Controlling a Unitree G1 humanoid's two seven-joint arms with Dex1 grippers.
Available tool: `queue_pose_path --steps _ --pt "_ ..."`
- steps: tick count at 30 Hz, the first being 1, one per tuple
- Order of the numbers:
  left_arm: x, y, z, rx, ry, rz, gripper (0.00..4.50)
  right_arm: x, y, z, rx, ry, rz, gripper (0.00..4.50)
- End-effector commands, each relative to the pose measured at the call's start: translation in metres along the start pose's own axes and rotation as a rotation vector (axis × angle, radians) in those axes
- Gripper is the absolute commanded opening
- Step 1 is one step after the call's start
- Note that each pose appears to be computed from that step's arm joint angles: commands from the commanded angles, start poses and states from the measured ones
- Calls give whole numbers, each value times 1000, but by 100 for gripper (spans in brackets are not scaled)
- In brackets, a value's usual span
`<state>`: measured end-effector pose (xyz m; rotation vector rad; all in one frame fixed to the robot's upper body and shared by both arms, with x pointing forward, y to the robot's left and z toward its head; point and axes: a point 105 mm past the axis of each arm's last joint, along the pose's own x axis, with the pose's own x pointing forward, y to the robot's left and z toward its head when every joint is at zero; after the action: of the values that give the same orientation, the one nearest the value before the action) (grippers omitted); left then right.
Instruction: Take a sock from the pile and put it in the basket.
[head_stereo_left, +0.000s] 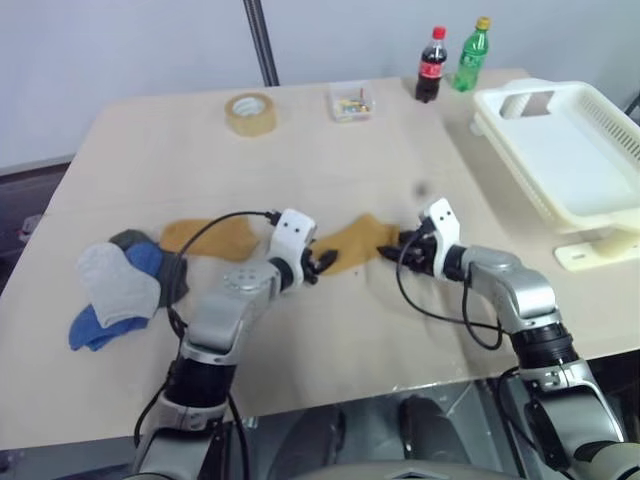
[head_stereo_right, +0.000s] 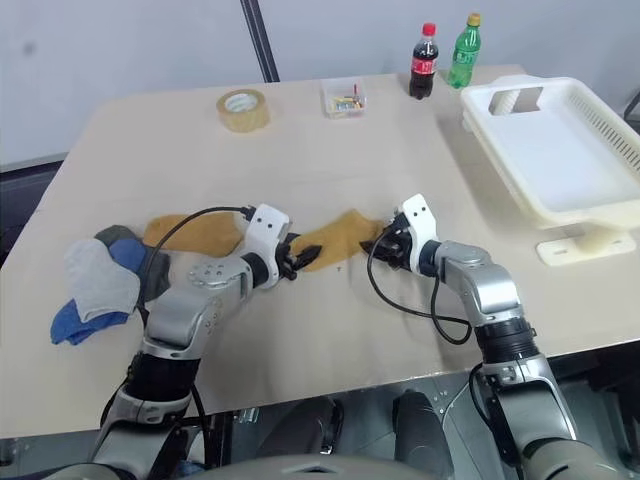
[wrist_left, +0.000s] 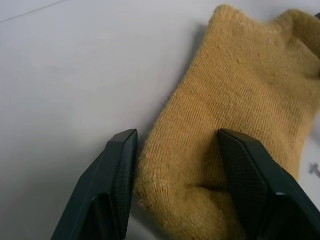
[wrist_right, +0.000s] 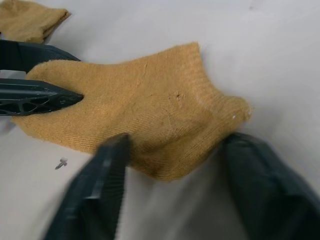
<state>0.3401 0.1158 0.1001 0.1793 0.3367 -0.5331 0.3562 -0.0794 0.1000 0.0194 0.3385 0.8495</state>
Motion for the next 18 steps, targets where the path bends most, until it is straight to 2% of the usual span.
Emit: queue_pose_path --steps 1,3,4,12,18 --pt "-3 -3 2 42 -19 -12 274 -6 4 6 -10 -11 23 136" --pt "-5 -7 -1 36 -16 -31 274 -11 8 1 -4 8 44 35" --pt "-8 -10 -2 34 -15 -52 274 -14 10 -1 3 18 50 5" --pt "-35 -36 -24 33 60 -167 274 -47 32 -25 57 126 78 5" --pt "-49 -40 -34 17 96 -149 274 -71 45 -43 113 207 27 5"
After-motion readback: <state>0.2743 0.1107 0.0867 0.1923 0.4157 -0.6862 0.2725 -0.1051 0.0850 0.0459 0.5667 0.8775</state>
